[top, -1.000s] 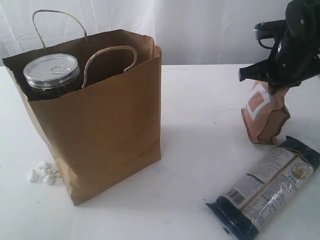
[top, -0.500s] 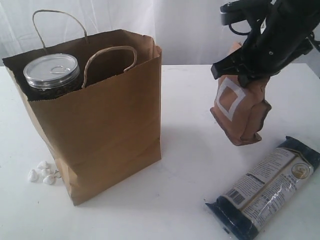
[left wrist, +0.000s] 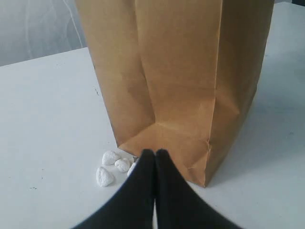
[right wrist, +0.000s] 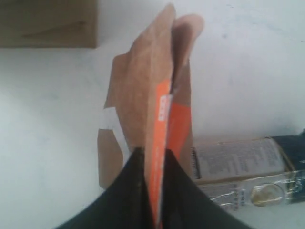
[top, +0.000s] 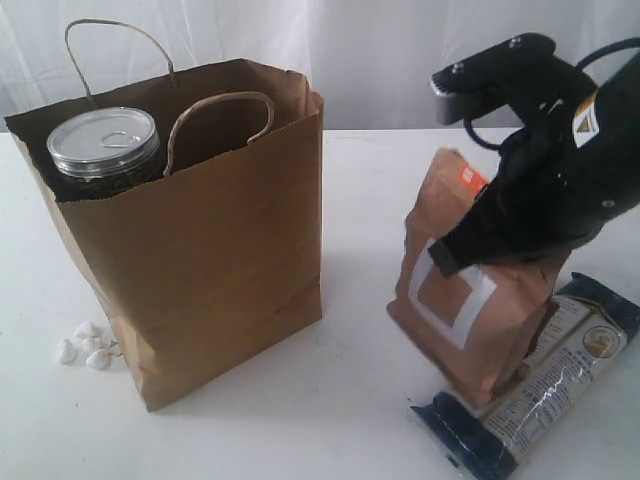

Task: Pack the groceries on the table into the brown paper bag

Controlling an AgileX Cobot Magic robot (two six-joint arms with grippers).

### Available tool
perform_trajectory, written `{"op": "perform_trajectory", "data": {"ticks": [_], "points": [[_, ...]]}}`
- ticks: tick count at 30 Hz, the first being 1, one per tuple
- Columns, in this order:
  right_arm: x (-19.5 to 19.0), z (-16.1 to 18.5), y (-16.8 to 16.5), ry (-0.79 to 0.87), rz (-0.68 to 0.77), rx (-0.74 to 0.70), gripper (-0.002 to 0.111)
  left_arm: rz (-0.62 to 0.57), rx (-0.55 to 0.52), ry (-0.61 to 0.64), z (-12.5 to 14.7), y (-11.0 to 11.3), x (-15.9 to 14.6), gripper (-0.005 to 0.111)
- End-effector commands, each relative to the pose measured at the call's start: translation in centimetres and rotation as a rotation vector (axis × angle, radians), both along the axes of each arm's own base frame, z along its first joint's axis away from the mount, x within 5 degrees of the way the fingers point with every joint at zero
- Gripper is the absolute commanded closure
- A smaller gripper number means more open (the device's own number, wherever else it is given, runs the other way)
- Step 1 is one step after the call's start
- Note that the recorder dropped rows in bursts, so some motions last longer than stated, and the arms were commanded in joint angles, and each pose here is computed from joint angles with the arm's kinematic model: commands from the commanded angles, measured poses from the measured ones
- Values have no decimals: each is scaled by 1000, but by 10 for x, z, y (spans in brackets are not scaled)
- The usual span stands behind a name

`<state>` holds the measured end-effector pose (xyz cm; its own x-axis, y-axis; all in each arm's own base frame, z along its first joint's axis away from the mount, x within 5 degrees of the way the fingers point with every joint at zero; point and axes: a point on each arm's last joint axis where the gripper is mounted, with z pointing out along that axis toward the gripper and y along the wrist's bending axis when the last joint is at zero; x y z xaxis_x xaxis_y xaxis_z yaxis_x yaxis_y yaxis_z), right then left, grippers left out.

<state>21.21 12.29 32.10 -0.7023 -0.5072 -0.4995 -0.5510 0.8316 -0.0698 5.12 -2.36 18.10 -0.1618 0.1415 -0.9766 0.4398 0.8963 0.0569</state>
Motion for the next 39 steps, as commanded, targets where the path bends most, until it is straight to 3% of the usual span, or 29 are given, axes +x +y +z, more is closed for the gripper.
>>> {"op": "perform_trajectory", "data": {"ticks": [1, 5, 15, 31, 35, 37, 38, 39], "points": [[-26, -4, 16, 22, 151, 59, 108, -4, -1, 4, -1, 0, 0, 107], [-39, -15, 31, 35, 265, 62, 108, -4, -1, 4, -1, 0, 0, 107], [-50, -43, 65, 52, 394, 46, 108, -4, -1, 4, -1, 0, 0, 107], [-47, -77, 86, 158, 440, -40, 106, -4, -1, 4, -1, 0, 0, 107], [-49, -79, 83, 191, 463, -75, 86, -4, -1, 4, -1, 0, 0, 107], [-52, -80, 81, 217, 476, -100, 67, -4, -1, 4, -1, 0, 0, 107], [-53, -81, 79, 236, 482, -115, 48, -4, -1, 4, -1, 0, 0, 107], [-54, -81, 78, 245, 493, -126, 37, -4, -1, 4, -1, 0, 0, 107]]}}
